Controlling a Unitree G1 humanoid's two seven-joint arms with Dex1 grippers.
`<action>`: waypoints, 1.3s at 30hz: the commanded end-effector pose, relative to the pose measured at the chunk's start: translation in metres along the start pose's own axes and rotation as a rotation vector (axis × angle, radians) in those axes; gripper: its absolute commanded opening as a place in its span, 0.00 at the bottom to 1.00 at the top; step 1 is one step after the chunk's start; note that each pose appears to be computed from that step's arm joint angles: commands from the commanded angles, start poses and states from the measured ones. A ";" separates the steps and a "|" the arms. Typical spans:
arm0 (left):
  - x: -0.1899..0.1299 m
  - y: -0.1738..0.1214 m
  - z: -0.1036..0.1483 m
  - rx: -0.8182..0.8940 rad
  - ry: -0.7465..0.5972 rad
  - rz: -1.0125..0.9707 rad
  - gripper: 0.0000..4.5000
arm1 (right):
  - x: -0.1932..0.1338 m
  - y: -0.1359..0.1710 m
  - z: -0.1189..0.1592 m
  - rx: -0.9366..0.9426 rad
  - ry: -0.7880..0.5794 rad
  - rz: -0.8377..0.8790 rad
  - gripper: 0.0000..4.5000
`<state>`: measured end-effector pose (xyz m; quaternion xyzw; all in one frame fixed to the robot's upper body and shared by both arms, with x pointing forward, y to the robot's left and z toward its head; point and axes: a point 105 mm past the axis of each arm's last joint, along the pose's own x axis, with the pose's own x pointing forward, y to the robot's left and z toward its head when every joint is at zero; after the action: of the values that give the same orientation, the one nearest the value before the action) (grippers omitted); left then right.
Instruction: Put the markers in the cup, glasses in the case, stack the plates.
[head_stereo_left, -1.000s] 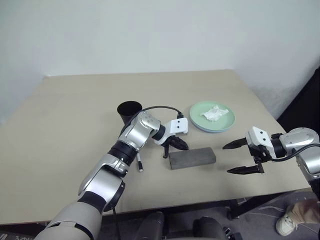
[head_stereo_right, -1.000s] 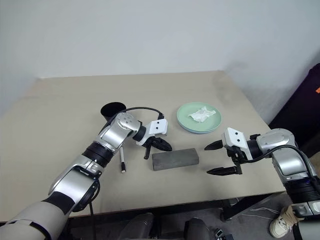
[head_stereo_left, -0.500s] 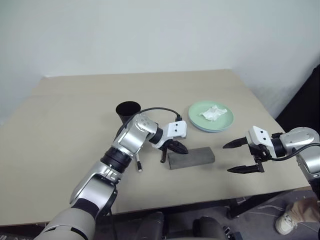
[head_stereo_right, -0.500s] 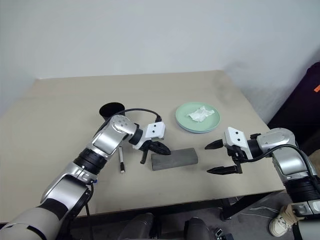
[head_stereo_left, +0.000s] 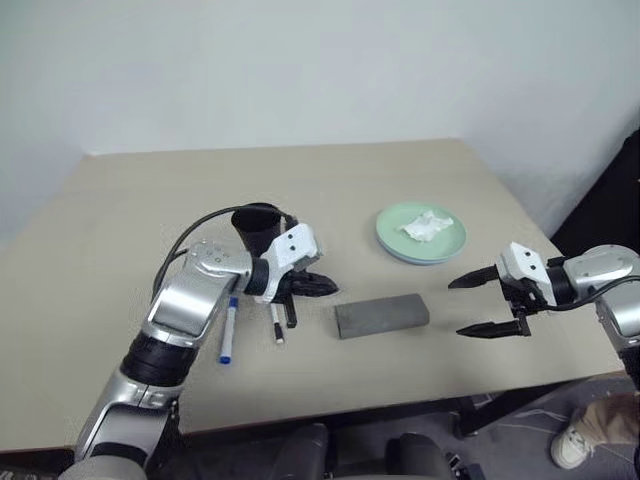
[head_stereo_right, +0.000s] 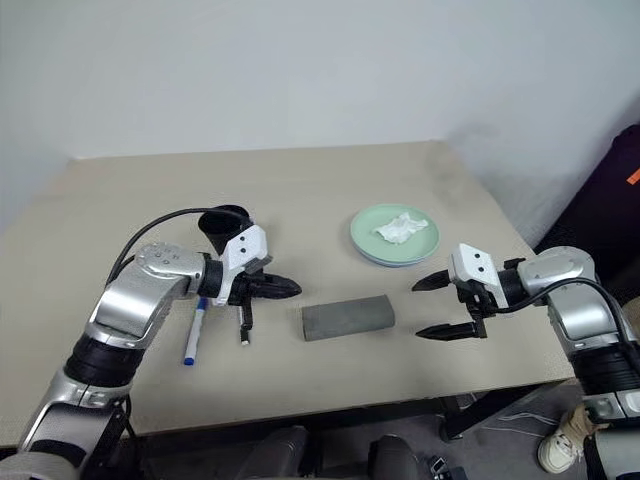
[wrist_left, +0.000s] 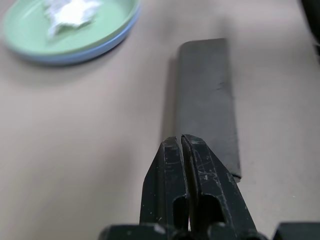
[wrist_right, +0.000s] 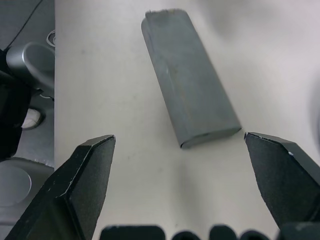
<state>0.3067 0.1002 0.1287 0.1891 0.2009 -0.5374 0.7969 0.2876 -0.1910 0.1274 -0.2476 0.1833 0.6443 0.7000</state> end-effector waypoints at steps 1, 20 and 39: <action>-0.013 0.008 0.011 0.001 -0.008 0.137 0.00 | -0.008 -0.006 0.008 -0.020 -0.017 -0.007 1.00; -0.020 0.025 -0.014 -0.329 0.334 0.481 0.67 | 0.002 -0.019 0.013 -0.073 -0.008 -0.001 1.00; -0.023 0.036 -0.049 -0.486 0.378 0.650 0.99 | 0.007 -0.018 0.013 -0.075 -0.009 0.013 1.00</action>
<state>0.3231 0.1469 0.0968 0.1472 0.4009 -0.1791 0.8863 0.3029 -0.1793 0.1254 -0.2572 0.1716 0.6555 0.6890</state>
